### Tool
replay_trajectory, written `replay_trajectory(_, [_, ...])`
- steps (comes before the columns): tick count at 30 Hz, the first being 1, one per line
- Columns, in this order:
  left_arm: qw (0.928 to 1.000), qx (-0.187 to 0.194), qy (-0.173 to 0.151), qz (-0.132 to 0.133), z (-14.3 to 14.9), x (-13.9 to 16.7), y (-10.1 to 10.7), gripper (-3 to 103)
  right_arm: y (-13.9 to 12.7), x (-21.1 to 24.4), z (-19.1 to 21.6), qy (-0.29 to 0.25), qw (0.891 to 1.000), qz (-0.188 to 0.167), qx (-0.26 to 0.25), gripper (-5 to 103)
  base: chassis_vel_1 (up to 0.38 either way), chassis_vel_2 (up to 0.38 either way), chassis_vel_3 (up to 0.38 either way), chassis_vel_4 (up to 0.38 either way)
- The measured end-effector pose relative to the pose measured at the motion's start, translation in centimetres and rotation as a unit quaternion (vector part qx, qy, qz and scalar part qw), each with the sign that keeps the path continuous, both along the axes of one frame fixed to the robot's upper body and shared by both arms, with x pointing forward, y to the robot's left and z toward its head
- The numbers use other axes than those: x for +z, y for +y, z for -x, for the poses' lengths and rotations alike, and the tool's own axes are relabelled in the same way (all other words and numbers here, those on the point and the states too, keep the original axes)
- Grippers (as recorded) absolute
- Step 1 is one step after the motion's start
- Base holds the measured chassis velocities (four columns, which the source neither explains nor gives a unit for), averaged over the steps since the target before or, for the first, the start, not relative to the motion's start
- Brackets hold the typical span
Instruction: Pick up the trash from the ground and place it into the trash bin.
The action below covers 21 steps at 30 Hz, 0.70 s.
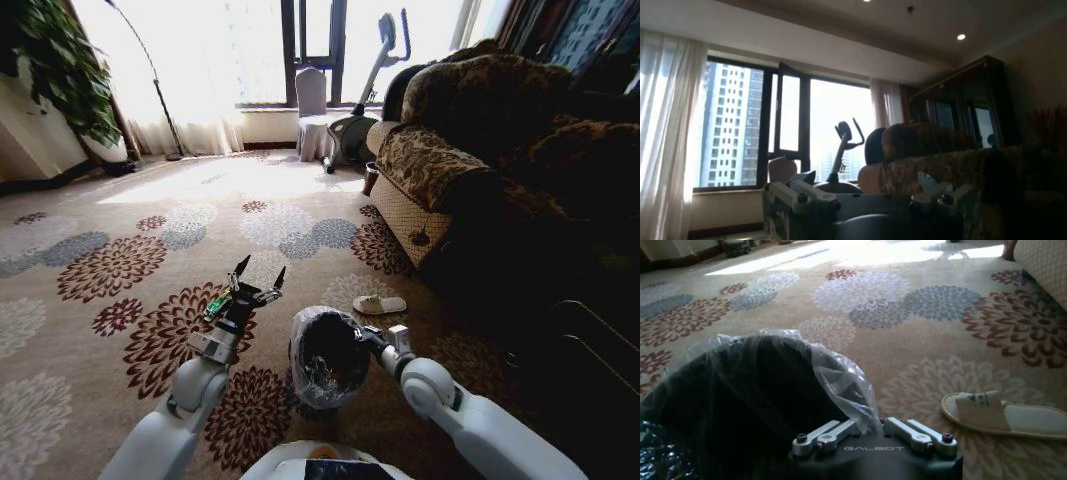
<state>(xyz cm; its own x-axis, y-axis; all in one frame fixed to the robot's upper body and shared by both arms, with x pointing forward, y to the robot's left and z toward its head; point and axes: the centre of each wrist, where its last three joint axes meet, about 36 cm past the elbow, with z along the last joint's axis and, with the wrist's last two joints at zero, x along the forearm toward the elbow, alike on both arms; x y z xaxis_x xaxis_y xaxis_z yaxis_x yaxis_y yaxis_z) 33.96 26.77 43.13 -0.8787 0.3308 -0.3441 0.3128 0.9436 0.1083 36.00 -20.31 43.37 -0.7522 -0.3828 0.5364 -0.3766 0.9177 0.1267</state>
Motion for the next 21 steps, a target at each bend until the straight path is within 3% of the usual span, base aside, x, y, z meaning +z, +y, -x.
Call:
replay_trajectory(1, [0.9992,0.029,0.017,-0.023,0.1,-0.5,0.3,100,-0.1,0.2,-0.2,-0.002,1.0,-0.001,-0.004,0,0.0,0.0,0.0,0.0])
replay_trajectory(2, [0.9949,0.074,0.058,-0.036,0.5,-1.4,0.8,100,-0.3,0.6,-0.6,-0.009,1.0,-0.001,-0.011,0,0.0,0.0,0.0,0.0])
replay_trajectory(3, [0.9949,0.074,0.058,-0.036,0.5,-1.4,0.8,100,-0.3,0.6,-0.6,-0.009,1.0,-0.001,-0.011,0,0.0,0.0,0.0,0.0])
replay_trajectory(5, [0.9835,0.136,0.119,0.006,1.4,-2.9,1.0,100,-0.7,0.9,-0.9,-0.023,1.0,-0.006,-0.021,0,0.0,0.0,0.0,0.0])
replay_trajectory(6, [0.974,0.168,0.151,0.018,2.3,-3.7,1.4,100,-0.9,0.9,-0.8,-0.028,0.999,-0.005,-0.024,0,0.0,0.0,0.0,0.0])
replay_trajectory(7, [0.974,0.168,0.151,0.018,2.3,-3.7,1.4,100,-0.9,0.9,-0.8,-0.028,0.999,-0.005,-0.024,0,0.0,0.0,0.0,0.0])
replay_trajectory(9, [0.9648,0.197,0.174,0.016,3.3,-4.6,2.1,100,-1.2,0.9,-0.7,-0.032,0.999,-0.005,-0.027,0,0.0,0.0,0.0,0.0])
replay_trajectory(10, [0.9568,0.214,0.196,0.015,4.0,-4.9,2.4,100,-1.3,0.9,-0.6,-0.033,0.999,-0.004,-0.028,0,0.0,0.0,0.0,0.0])
replay_trajectory(11, [0.9568,0.214,0.196,0.015,4.0,-4.9,2.4,100,-1.3,0.9,-0.6,-0.033,0.999,-0.004,-0.028,0,0.0,0.0,0.0,0.0])
replay_trajectory(13, [0.9461,0.222,0.235,0.021,4.7,-5.0,2.6,100,-1.3,0.9,-0.5,-0.035,0.999,-0.005,-0.029,0,0.0,0.0,0.0,0.0])
replay_trajectory(14, [0.9445,0.221,0.242,0.023,4.8,-5.0,2.6,100,-1.3,0.9,-0.5,-0.036,0.999,-0.007,-0.029,0,0.0,0.0,0.0,0.0])
replay_trajectory(21, [0.9488,0.188,0.253,0.02,5.3,-5.4,2.1,100,-1.2,1.1,-0.4,-0.037,0.999,-0.012,-0.029,0,0.0,0.0,0.0,0.0])
